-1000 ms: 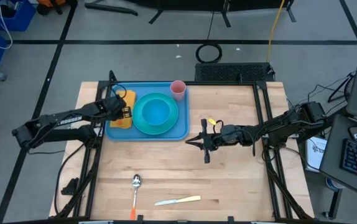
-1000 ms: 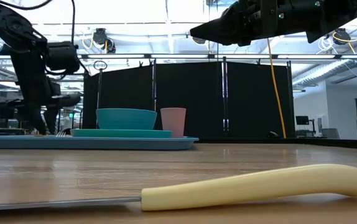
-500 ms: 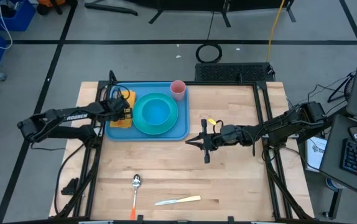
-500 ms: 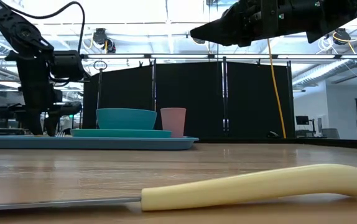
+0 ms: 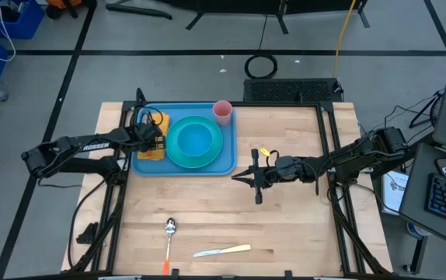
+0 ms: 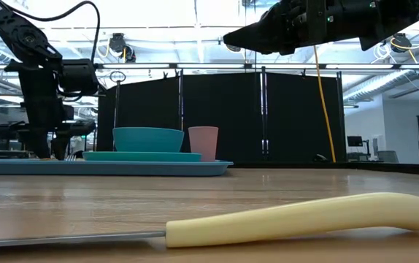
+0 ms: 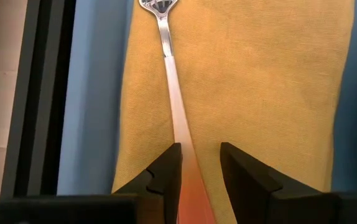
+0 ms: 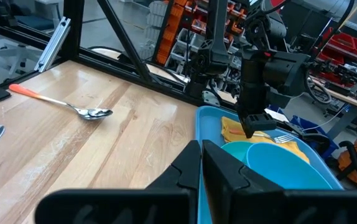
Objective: Set up tray
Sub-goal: Put the orange fork on the yellow napkin on the blue serving tray
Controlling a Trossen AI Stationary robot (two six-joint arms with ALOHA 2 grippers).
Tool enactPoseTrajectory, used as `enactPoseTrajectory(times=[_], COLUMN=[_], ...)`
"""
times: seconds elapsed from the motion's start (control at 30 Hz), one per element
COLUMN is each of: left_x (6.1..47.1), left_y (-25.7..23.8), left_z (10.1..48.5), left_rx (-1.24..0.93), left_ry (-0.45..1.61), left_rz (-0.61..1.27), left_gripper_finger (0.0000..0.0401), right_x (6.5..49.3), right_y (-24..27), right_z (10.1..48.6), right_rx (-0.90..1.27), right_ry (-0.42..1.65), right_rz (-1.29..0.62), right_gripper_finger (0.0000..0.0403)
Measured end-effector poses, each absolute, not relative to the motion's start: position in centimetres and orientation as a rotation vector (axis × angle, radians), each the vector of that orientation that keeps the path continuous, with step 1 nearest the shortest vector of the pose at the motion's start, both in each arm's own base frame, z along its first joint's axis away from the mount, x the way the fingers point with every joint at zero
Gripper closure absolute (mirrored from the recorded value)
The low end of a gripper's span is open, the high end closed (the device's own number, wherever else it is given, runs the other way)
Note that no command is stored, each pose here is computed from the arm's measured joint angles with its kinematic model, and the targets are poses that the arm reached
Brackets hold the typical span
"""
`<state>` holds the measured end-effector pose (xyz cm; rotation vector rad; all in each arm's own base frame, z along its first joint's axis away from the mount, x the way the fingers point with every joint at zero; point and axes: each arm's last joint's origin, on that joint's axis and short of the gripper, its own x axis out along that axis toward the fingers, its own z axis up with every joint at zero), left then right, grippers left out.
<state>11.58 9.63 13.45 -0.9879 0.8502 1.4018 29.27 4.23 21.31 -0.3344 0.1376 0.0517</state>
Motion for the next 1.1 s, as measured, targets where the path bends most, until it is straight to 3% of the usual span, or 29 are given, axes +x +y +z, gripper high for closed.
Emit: enactPoseTrajectory(times=[1.1], left_x=[11.36], left_y=[9.20], left_z=[13.27], left_rx=[-0.977], left_ry=[0.914], left_rz=[1.389], left_gripper_finger=[0.0285], right_x=[29.27], right_y=[4.22], right_z=[21.30], right_rx=[-0.329], right_ry=[0.139], right_rz=[0.051], right_gripper_finger=[0.0397])
